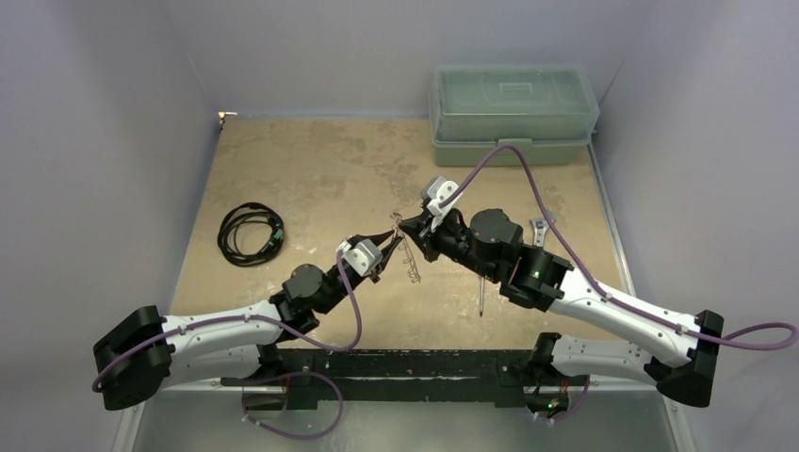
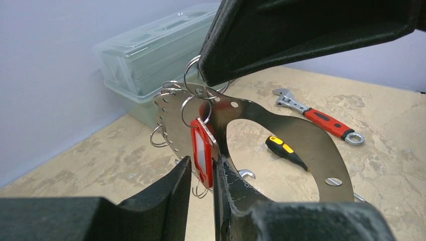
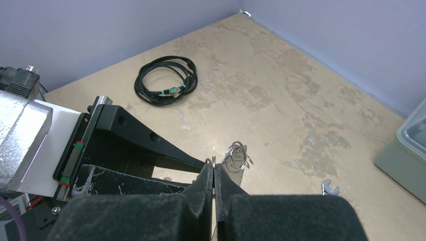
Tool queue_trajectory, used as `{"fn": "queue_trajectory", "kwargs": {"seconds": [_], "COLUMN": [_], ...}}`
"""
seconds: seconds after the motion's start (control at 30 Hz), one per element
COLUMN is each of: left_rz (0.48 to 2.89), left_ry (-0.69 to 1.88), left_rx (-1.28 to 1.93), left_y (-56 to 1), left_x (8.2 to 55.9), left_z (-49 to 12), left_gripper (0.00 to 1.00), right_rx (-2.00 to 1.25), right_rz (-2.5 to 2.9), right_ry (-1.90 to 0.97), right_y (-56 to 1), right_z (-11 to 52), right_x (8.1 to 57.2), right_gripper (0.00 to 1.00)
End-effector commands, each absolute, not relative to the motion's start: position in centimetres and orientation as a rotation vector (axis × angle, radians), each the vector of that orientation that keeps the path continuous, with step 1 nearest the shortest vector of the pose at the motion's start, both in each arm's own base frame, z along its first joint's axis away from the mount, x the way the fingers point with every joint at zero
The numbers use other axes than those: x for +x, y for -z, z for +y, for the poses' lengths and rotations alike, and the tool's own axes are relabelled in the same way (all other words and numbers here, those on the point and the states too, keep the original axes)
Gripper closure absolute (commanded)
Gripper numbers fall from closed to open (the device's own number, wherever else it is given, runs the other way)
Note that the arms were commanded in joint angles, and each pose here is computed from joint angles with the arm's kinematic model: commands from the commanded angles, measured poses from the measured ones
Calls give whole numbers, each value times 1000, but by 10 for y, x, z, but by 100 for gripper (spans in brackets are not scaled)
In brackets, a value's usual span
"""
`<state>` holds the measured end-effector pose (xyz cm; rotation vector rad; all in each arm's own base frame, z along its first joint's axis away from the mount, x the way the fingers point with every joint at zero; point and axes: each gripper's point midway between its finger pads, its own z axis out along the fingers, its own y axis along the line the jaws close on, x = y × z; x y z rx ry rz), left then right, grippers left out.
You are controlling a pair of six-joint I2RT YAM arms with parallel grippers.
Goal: Put the keys on the keyring
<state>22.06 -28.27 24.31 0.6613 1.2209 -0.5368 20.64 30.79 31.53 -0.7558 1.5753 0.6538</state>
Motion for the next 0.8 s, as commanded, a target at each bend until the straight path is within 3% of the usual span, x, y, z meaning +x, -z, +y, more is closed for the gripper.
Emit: {"fn": "queue_trajectory", "kwargs": {"seconds": [0.0,0.23,0.4,0.77], "left_rz": [1156,1157,1170,1208], "left_ry": [575,570,565,584], "left_rx": [604,612,629,652], "left_y": [-277,-275,-273,-266], "left_x": [218,218,218,216], "left_z": [-285,-285,-287,-289], "left_gripper": [81,83,100,100], "right_rx": [-707,-718,-712,-709], "right_rz": [1542,1553,1554,1555], "right_ry": [-678,-657,-661,-657], "right_y": [-329,-323,-322,-322], "right_z": [305,306,305,302], "right_x": [208,210,210,209], "right_gripper": [100,100,100,100]}}
